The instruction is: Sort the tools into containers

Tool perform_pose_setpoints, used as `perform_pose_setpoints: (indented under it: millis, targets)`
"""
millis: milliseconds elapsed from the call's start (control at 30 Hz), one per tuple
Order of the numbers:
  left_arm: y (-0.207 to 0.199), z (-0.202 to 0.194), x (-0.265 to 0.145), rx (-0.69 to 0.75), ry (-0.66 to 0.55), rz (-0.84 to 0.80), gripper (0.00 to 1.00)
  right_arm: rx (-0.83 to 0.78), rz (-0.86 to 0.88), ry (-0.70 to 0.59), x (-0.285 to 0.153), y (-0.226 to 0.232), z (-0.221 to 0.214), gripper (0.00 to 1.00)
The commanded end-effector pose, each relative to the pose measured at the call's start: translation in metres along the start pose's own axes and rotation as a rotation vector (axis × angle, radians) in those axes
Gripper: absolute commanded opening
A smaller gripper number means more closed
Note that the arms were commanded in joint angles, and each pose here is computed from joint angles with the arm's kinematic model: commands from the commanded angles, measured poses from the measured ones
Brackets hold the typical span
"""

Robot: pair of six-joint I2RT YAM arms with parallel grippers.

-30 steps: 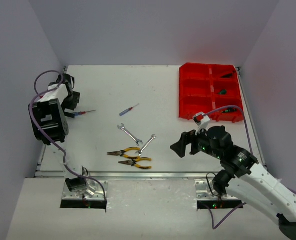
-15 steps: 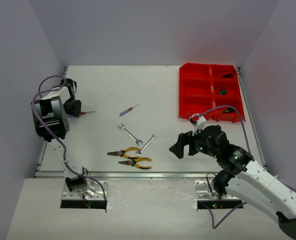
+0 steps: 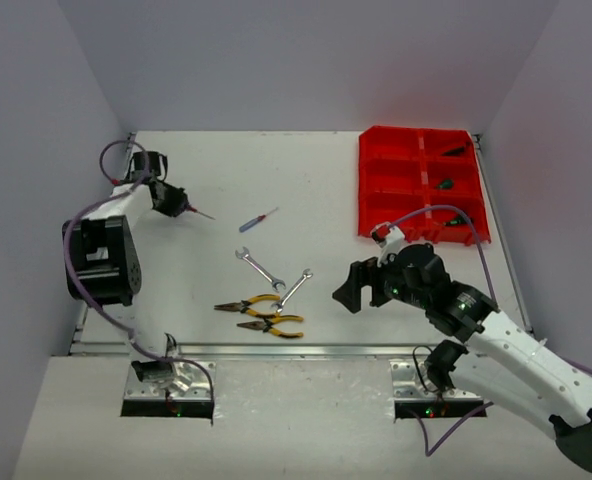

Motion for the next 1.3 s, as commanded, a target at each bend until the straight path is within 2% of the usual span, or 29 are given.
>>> perform_pose_setpoints:
  millis: [0,100,167,267,467,600,733,800,867,1000,1167,1267]
  targets:
    - [-0.060,-0.102,-0.129,0.434,0.320,-0.853,0.00,0.005,0.053,-0.180,0.001,0.013,0.065,0.99]
    - [-0.028,-0.155,-0.161,0.616,0.449,-1.038,0.00,0.050,0.068,-0.157,0.014,0.011,0.099,0.99]
    - [-0.013,-0.171,-0.170,0.654,0.522,-1.093,0.00,0.058,0.161,-0.177,0.016,0.018,0.120,0.99]
    - [0.016,-0.195,-0.189,0.690,0.690,-1.212,0.00,0.055,0.301,-0.279,0.026,0.029,0.147,0.99]
    - [0.039,-0.215,-0.208,0.763,0.845,-1.251,0.00,0.099,0.161,-0.258,0.056,0.015,0.151,0.94]
    - [0.045,-0.215,-0.217,0.777,0.844,-1.271,0.00,0.121,0.201,-0.227,0.071,0.016,0.148,0.78]
    - [0.053,-0.217,-0.215,0.783,0.870,-1.263,0.00,0.127,0.195,-0.254,0.073,0.016,0.152,0.61]
    - [0.062,-0.218,-0.208,0.777,0.880,-1.242,0.00,0.121,0.208,-0.269,0.071,0.017,0.154,0.45]
    - [0.065,-0.218,-0.207,0.774,0.880,-1.241,0.00,0.126,0.229,-0.281,0.069,0.019,0.154,0.37]
    - [0.066,-0.218,-0.206,0.775,0.877,-1.247,0.00,0.139,0.282,-0.289,0.067,0.023,0.152,0.41]
    - [0.065,-0.218,-0.204,0.784,0.863,-1.240,0.00,0.141,0.264,-0.306,0.057,0.024,0.152,0.69]
    - [0.067,-0.218,-0.204,0.793,0.876,-1.247,0.00,0.146,0.196,-0.290,0.057,0.018,0.152,0.71]
Point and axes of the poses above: each gripper's point midway between its finger pads, its own x axis out along the fingers, its own y axis along the line the jaws close on, z = x × y, the point moved 9 cm from there along -x, back along the fingers, and after that the axes turned 15 degrees about -x, right-handed, at the moved point
